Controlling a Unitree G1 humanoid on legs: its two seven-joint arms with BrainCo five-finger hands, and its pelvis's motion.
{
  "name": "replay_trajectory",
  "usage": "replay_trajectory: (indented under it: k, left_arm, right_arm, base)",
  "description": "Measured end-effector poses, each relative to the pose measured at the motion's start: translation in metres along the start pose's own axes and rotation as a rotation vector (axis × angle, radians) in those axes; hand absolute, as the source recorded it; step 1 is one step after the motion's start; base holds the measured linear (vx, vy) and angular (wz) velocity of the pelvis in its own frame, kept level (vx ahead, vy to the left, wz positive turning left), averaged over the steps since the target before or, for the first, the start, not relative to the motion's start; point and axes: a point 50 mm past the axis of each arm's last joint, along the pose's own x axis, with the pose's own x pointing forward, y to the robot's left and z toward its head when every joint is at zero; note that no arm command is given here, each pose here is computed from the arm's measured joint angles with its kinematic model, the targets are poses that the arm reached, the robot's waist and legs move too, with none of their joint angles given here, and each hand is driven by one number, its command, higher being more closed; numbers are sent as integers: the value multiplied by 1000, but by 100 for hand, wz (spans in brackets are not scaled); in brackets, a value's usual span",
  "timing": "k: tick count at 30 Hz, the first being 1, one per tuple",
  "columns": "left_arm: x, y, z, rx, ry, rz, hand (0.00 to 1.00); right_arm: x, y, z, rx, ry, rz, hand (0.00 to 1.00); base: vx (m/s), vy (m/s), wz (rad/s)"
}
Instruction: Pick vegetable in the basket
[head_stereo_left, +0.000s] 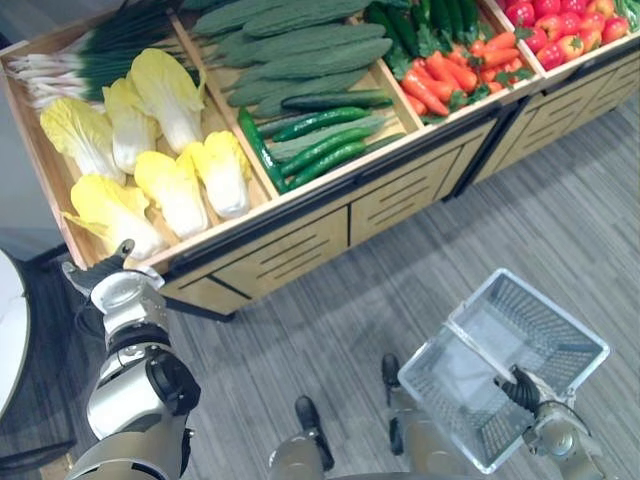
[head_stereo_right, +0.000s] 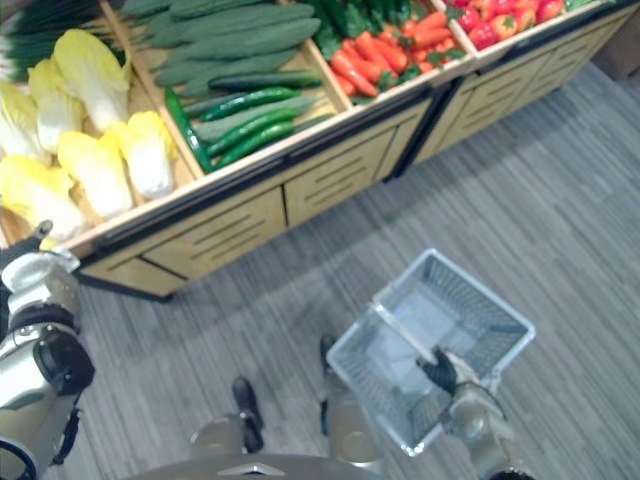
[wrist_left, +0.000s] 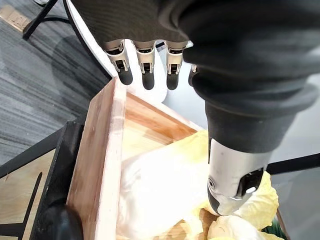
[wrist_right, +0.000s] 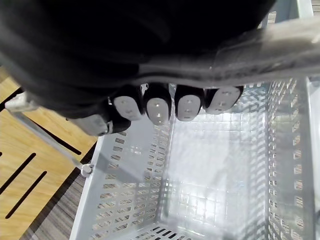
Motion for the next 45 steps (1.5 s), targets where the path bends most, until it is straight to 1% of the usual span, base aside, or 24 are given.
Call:
replay_trajectory:
  k: [16,19,20,21,22,27,28,29,30,32,33,34,36,38,40,45]
  left_arm:
    - [0,0,4,-17,-9,-5,0]
    - [0,0,2,-25,3,-9,0]
    - [0,-1,2,-20,1,-12,0]
    - [-1,-4,5,13,-22,-26,0]
    - [8,12,16,103,-91,3,0]
    - [8,12,14,117,-93,-1,0]
    - [8,15,8,133,-85,1,0]
    - [9,19,-1,162,-73,2,0]
    - [8,19,-8,171,-57,-10,0]
    - [9,31,-26,204,-8,-5,0]
    - [12,46,-32,218,-2,25,0]
    - [13,63,-40,231,3,61,0]
    - [13,77,-53,242,39,90,0]
    - [2,72,-82,248,136,64,0]
    - [-6,67,-97,252,177,40,0]
    - [-8,62,-98,251,176,9,0]
  right_arm:
    - [0,-1,0,1,-2,-1,100]
    - [-1,1,-11,13,49,10,100]
    - [-2,2,-13,14,55,11,100]
    - [-5,12,-30,85,163,24,100]
    - [-4,16,-37,141,222,29,100]
    - [-4,17,-37,143,223,31,100]
    - [-3,16,-37,148,229,28,100]
    - [-6,21,-40,194,262,19,100]
    - [-16,31,-45,204,286,51,100]
    - [-32,51,-54,220,329,113,100]
    - [-41,64,-56,232,350,145,100]
    - [-42,67,-55,231,347,154,100]
    - [-32,58,-49,226,315,131,100]
    - [-18,42,-43,171,273,106,100]
    - [-13,35,-40,156,256,89,100]
    - [-7,29,-32,145,213,73,100]
  base:
    - [2,0,0]
    - [27,12,11]
    - [25,80,41]
    - [68,149,51]
    - [124,149,47]
    - [79,21,7]
    - [24,-3,49]
    - [50,15,102]
    - [163,2,166]
    - [208,-24,131]
    - [186,-122,60]
    - [158,-128,39]
    - [91,-68,22]
    - [74,-29,46]
    - [104,-30,29]
    - [68,-29,9]
